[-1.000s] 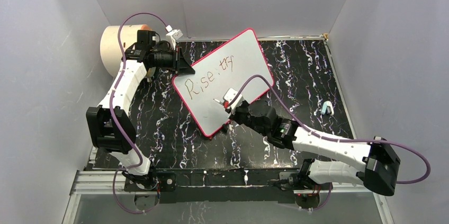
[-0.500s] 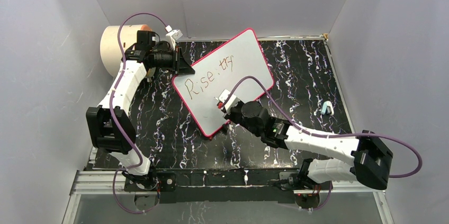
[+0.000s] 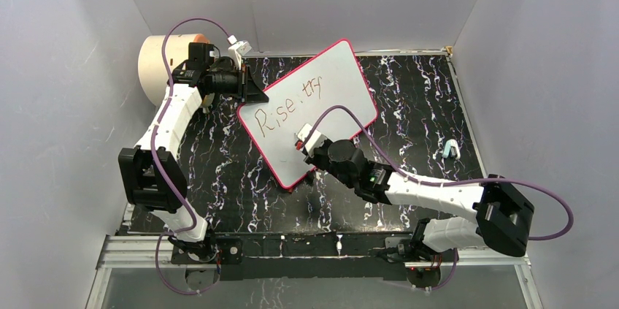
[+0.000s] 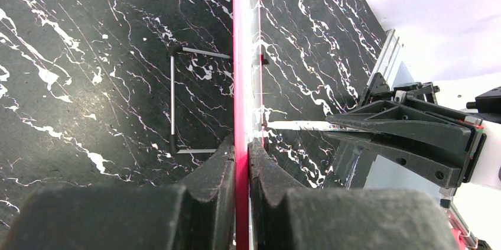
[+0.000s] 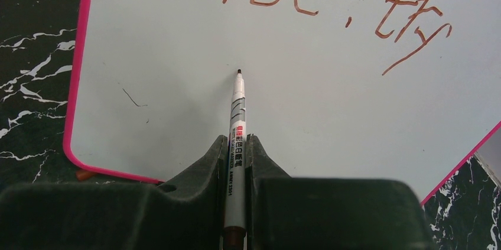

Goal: Write a sentence on the whiteboard

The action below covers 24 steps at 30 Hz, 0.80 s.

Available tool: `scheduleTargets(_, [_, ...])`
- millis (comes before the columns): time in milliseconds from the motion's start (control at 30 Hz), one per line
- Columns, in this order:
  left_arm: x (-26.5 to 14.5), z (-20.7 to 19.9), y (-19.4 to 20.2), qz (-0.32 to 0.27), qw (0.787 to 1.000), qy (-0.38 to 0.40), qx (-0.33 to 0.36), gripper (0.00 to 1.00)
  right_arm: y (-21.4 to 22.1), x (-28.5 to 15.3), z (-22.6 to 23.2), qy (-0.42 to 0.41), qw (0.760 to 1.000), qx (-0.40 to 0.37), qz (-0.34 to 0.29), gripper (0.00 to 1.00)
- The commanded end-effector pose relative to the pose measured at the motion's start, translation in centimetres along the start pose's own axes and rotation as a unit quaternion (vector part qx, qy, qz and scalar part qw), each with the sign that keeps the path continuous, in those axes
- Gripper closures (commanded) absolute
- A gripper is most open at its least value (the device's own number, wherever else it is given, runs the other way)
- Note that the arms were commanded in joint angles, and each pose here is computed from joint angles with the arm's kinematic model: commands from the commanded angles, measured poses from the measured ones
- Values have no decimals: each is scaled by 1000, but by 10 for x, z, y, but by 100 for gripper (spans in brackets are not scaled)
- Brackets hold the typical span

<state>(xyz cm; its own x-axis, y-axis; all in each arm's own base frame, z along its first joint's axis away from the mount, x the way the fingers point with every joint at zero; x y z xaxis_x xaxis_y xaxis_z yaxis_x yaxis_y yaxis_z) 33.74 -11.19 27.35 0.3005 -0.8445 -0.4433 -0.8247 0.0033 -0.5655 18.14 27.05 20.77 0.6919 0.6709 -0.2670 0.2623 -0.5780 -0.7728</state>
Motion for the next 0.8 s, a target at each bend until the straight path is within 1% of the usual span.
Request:
scheduleTargets(0, [10, 11, 27, 51, 998, -25, -27, 100, -17, 5, -10, 33, 999, 11, -34, 100])
scheduleTargets(367, [9, 10, 28, 50, 998, -24, -26, 100, -18, 11, -6, 23, 999, 8, -33, 100])
scheduleTargets(767, [9, 10, 27, 49, 998, -24, -27, 100, -26, 16, -7, 18, 998, 16, -52, 100])
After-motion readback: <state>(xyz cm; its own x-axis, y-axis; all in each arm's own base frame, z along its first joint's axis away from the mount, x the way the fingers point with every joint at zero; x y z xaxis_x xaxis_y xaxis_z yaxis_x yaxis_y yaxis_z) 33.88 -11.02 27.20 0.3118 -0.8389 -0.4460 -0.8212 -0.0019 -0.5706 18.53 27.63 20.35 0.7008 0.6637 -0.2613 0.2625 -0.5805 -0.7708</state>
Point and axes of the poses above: each gripper's point midway between its finger pads, its own x axis out along the fingers, its own z axis along the line the jaws close on, y = z × x, the point moved 8 cm from there along -x, back along the fingers, and after that the axes turned 13 degrees about -x, right-handed, at the moved point
